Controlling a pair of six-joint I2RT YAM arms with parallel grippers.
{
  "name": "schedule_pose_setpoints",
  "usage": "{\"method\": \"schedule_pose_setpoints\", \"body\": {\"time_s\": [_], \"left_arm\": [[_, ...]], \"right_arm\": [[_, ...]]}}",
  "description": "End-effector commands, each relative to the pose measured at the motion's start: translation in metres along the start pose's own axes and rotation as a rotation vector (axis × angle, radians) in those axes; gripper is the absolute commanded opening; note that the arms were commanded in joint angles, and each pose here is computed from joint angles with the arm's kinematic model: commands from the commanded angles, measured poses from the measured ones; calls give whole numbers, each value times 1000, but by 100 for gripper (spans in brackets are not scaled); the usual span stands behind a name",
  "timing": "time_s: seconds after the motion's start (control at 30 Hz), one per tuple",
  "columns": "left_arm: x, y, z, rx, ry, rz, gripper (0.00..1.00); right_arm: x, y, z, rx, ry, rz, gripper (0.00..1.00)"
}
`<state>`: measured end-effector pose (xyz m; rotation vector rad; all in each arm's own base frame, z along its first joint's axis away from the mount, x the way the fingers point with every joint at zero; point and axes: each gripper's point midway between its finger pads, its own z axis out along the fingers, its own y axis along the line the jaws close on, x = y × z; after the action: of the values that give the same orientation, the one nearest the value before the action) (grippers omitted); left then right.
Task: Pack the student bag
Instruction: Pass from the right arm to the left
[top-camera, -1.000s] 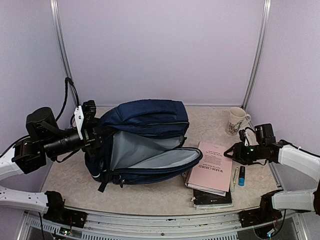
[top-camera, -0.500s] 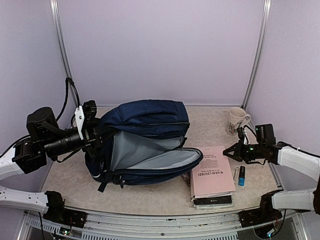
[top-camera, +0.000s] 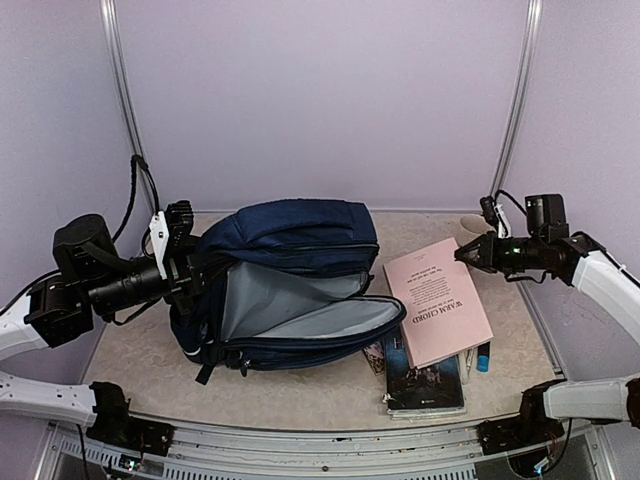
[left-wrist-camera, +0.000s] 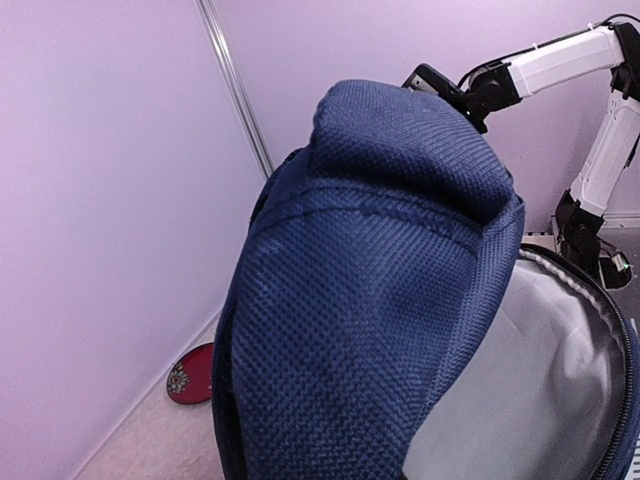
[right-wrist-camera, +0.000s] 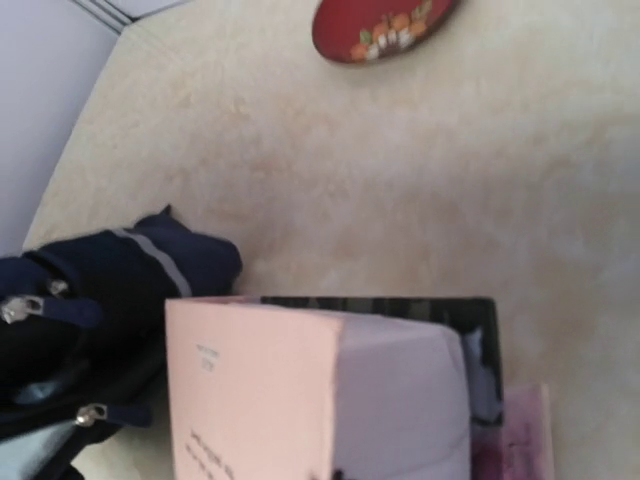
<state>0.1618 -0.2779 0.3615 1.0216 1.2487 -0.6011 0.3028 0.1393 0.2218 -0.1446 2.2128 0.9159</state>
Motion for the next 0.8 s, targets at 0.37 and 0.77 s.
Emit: {"method": "schedule_pose_setpoints", "body": {"time_s": [0.37, 0.77], "left_arm": [[-44, 43, -20, -223, -110, 13, 0], [-44, 60, -27, -316, -89, 7, 0]], "right_arm": [[-26, 36, -39, 485, 160, -396, 0], [36, 72, 0, 664, 350, -660, 0]]}}
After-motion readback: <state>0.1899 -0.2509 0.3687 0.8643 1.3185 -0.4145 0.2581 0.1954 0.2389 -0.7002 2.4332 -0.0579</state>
